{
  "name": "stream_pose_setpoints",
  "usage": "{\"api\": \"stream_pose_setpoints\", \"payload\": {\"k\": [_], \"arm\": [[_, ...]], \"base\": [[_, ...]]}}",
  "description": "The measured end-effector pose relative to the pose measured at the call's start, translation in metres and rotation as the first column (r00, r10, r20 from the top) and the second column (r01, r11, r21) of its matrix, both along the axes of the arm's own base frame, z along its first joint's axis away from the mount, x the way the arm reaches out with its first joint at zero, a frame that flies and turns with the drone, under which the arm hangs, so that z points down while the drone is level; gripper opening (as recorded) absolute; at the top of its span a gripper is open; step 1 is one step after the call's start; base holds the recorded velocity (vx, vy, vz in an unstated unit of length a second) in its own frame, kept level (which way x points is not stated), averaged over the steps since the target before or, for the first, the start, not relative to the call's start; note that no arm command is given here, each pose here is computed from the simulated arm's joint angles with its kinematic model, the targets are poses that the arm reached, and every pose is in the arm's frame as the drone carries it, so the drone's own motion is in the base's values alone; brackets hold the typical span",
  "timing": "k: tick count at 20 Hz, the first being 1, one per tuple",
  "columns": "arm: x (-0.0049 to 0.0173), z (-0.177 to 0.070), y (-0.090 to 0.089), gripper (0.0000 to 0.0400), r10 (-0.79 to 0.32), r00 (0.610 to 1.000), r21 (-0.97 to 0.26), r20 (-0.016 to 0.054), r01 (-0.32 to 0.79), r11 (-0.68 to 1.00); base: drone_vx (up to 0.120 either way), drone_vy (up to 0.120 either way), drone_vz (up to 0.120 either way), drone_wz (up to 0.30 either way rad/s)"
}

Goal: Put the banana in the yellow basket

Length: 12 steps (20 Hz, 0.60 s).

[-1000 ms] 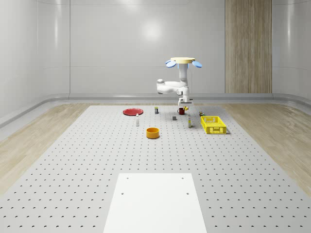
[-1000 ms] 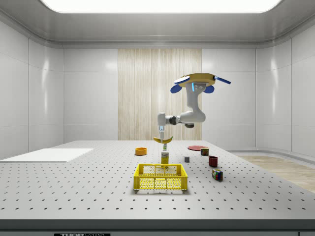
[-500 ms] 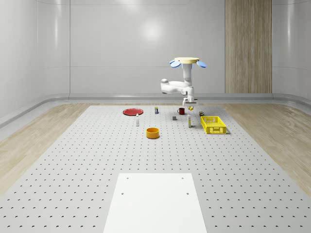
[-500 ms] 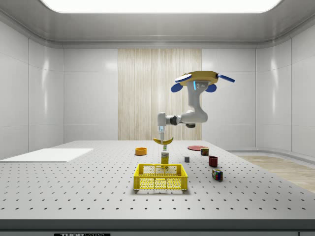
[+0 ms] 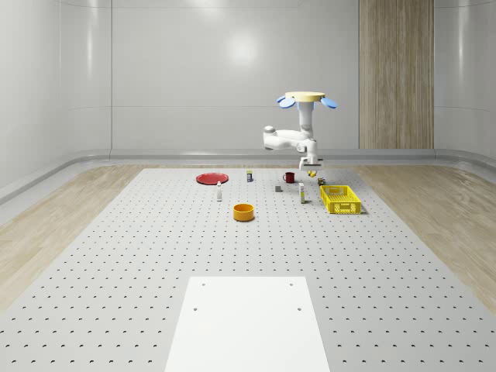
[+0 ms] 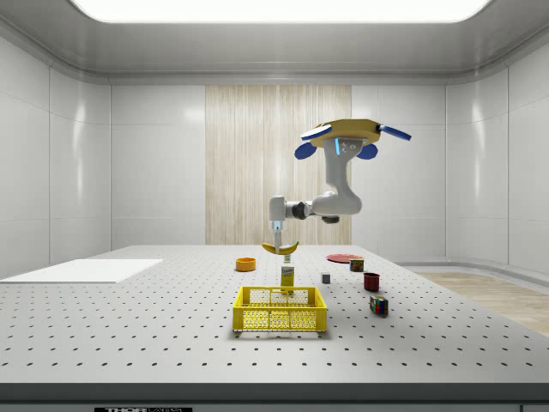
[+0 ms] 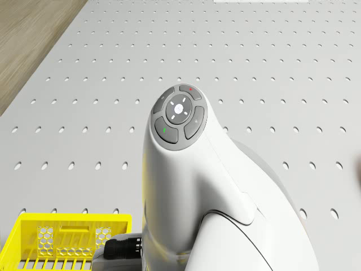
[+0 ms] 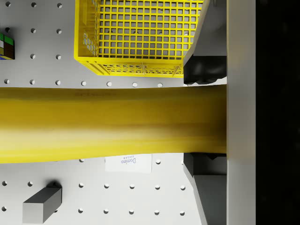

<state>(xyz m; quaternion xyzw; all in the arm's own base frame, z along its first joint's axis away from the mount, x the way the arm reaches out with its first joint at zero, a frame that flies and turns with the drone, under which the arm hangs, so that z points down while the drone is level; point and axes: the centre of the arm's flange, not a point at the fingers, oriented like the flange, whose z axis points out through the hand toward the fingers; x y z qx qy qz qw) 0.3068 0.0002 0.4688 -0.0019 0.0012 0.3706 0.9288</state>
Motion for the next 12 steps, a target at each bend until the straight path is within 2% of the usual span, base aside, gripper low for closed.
{"api": "stream_pose_setpoints", "payload": {"k": [4, 7, 12], "arm": [[0.0, 0.0, 0.0, 0.019, 0.0, 1.0, 0.0, 0.0, 0.0, 1.0], [0.0, 0.0, 0.0, 0.019, 0.0, 1.0, 0.0, 0.0, 0.0, 1.0], [0.0, 0.0, 0.0, 0.019, 0.0, 1.0, 0.0, 0.0, 0.0, 1.0]], "base": [[0.12, 0.12, 0.0, 0.0], [0.12, 0.12, -0.12, 0.0], [0.0, 0.008, -0.12, 0.0]]}}
